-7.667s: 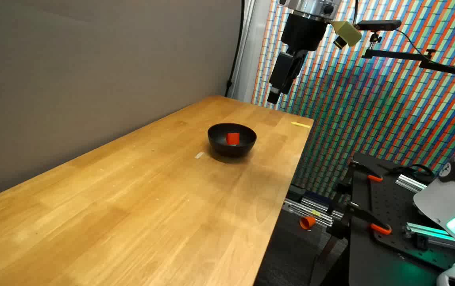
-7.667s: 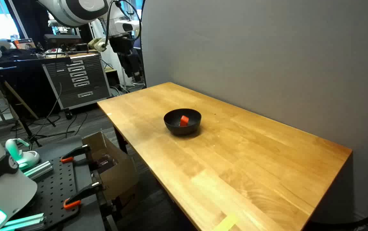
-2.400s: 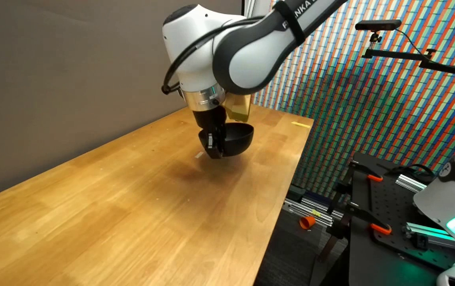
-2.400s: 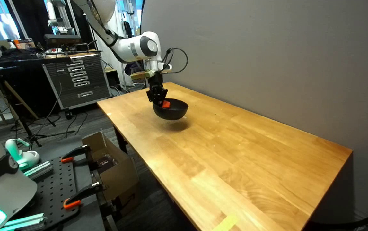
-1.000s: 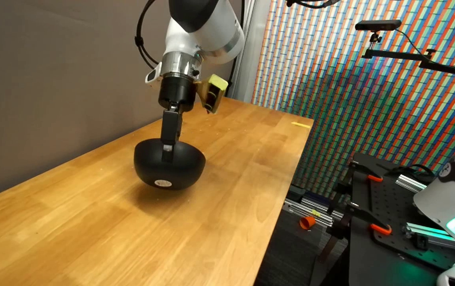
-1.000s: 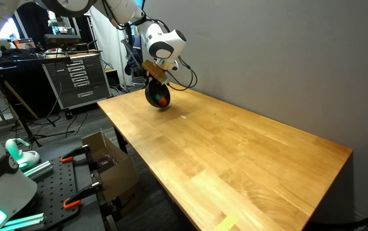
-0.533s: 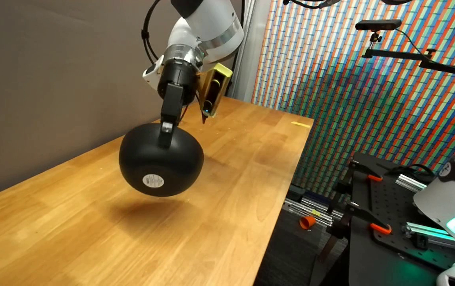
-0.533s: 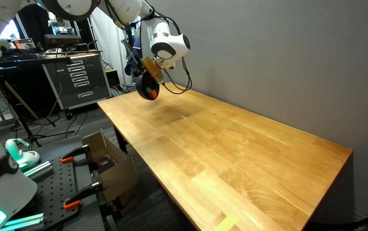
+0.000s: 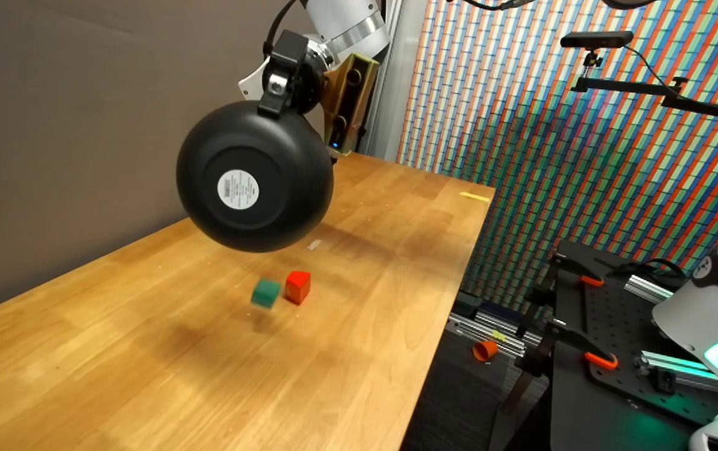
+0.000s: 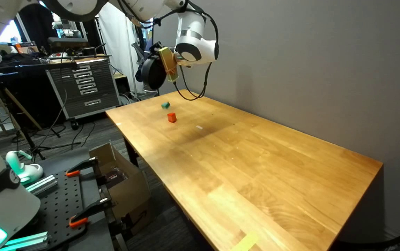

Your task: Pour the blocks from the black bowl onto the table

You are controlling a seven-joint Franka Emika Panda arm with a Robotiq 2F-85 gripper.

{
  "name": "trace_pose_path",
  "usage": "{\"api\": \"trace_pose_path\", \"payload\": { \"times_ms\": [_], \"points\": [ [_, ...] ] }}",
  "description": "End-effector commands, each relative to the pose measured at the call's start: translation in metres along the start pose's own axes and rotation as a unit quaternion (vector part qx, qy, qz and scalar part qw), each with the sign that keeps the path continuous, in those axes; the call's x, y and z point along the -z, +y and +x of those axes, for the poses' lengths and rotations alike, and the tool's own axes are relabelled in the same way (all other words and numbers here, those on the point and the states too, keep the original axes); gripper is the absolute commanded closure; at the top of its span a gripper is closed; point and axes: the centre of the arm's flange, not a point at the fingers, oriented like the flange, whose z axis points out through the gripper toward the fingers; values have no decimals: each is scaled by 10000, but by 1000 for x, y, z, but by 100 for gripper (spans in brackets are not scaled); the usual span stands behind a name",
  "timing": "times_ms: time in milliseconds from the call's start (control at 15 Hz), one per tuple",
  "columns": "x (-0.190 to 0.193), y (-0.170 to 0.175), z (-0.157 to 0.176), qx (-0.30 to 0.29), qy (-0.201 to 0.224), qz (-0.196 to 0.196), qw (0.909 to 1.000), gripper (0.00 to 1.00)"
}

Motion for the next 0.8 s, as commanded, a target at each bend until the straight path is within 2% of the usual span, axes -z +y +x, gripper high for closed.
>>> {"api": "trace_pose_path", "payload": {
  "times_ms": [0, 67, 133, 200, 400, 600, 733],
  "points": [
    [4, -7, -10, -61, 616, 792, 9949, 97],
    [0, -9, -9, -123, 916, 888, 9918, 97],
    [-8, -11, -5, -154, 1189, 512, 9915, 97],
    [-18, -6, -1, -223, 1136, 18, 9933, 97],
    [-30, 7, -6, -407, 717, -654, 9944, 97],
    [-17, 7, -19, -514, 340, -1393, 9883, 97],
    [6, 5, -29, -587, 44, -1871, 9806, 97]
  ]
}}
